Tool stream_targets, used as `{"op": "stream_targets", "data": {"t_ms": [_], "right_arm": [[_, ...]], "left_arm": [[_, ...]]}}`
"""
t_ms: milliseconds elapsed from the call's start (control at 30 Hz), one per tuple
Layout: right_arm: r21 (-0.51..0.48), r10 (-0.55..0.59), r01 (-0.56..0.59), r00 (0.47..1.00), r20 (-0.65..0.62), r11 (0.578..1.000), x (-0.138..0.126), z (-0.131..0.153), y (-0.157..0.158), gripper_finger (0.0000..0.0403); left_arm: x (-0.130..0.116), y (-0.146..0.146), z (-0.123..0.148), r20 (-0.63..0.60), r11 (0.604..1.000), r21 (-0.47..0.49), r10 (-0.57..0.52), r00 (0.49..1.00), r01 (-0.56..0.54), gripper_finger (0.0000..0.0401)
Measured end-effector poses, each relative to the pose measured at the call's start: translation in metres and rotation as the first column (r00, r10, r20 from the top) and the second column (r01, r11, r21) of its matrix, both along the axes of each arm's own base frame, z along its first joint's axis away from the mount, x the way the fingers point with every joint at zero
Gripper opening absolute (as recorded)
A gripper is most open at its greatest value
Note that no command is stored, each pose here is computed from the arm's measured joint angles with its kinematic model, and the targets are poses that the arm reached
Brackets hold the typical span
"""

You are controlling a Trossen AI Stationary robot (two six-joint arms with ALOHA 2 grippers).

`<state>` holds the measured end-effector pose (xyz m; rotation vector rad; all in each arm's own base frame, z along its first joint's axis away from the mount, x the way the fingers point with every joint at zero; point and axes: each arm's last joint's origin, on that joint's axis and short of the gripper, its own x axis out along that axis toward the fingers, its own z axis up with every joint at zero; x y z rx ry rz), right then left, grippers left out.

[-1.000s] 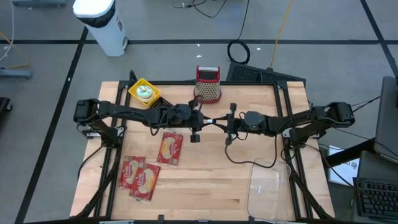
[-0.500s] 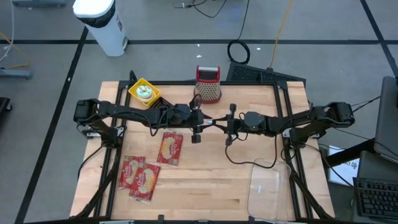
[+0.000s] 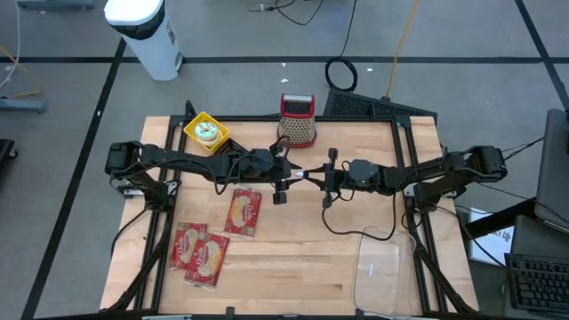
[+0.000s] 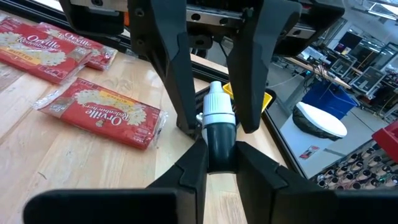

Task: Pick & Place Food Item
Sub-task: Put the green food coloring bottle into the black bin

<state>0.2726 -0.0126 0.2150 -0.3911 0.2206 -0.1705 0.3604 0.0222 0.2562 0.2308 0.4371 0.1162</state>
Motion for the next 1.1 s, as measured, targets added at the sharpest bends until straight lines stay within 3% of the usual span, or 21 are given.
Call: {"op": "stream_targets", "data": {"t_ms": [167,433,600,833,933,1100], "right_arm": [[0.000,0.000,0.000,1.000,0.000,1.000,0.000,0.000,0.000,0.0059],[0.000,-0.002,0.002,1.000,0.000,1.000,0.000,0.000,0.000,0.0065],[0.019,-0.009,0.009,1.000,0.016,1.000,0.000,0.002,0.000,0.0086],[0.070,-0.013,0.012,1.000,0.011,0.997,0.000,0.000,0.000,0.0124],[0.076,-0.015,0.014,1.000,0.005,0.997,0.000,-0.001,0.000,0.0134],[0.075,-0.016,0.015,1.000,0.008,0.997,0.000,-0.001,0.000,0.0138]], "left_arm": [[0.000,0.000,0.000,-0.002,1.000,0.009,-0.004,1.000,0.004,0.0151],[0.000,0.001,0.000,-0.003,1.000,0.014,-0.005,1.000,0.005,0.0049],[-0.010,0.003,0.009,-0.021,0.997,0.033,0.064,0.998,-0.064,0.0049],[-0.050,0.008,0.036,-0.098,0.963,0.033,0.270,0.958,-0.268,0.0062],[-0.074,0.015,0.040,-0.186,0.910,-0.022,0.404,0.896,-0.415,0.0063],[-0.112,0.032,0.032,-0.390,0.729,-0.119,0.590,0.707,-0.674,0.0054]]}}
